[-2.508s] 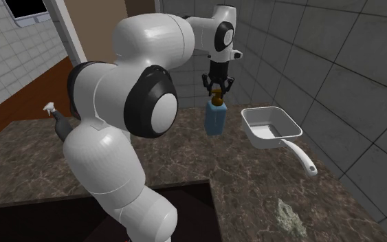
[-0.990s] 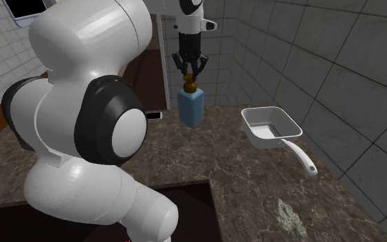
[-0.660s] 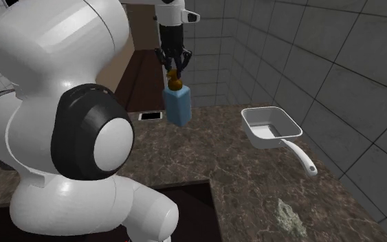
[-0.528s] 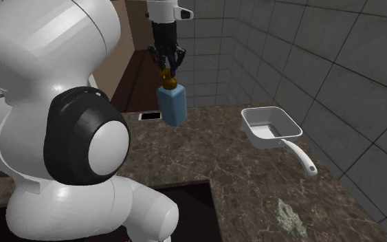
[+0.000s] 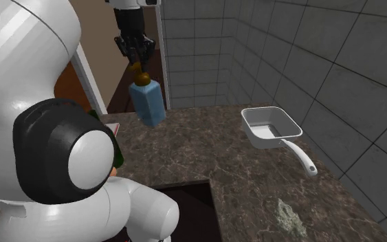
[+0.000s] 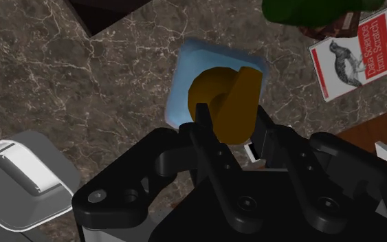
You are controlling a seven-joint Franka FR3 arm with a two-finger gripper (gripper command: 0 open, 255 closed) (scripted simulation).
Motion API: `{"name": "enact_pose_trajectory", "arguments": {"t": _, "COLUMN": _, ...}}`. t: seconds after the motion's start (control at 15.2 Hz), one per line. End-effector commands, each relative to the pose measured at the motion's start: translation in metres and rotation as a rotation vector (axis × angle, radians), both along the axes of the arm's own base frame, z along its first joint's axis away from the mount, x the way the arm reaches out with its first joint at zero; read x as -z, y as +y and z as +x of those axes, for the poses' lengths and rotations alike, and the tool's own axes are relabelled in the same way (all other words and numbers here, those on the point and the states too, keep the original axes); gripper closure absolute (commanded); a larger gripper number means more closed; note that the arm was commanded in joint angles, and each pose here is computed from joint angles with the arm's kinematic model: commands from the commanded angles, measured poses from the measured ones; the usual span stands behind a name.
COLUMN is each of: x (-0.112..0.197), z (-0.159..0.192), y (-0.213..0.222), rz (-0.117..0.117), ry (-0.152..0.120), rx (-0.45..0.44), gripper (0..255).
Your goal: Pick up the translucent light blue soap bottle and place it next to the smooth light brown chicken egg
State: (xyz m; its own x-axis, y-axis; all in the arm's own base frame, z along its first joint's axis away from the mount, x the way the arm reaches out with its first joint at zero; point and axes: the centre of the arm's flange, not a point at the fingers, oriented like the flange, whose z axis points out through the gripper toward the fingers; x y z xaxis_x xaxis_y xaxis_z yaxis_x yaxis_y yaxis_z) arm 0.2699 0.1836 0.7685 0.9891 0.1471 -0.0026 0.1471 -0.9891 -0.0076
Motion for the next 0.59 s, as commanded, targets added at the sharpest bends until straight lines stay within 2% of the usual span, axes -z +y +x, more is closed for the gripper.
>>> {"name": "enact_pose_trajectory", "arguments": {"t": 0.0, "x": -0.011, "z": -0.022, "y": 0.013, "rz": 0.0, "ry": 0.0, "rx": 0.001, "gripper": 255}}
{"name": "enact_pose_trajectory", "arguments": {"t": 0.46, "x": -0.048, "z": -0.099, "y": 0.062, "rz": 0.0, "ry": 0.0, "rx": 0.001, "gripper": 255}}
{"name": "enact_pose_trajectory", "arguments": {"t": 0.53, "x": -0.043, "z": -0.099, "y": 0.062, "rz": 0.0, "ry": 0.0, "rx": 0.001, "gripper": 255}}
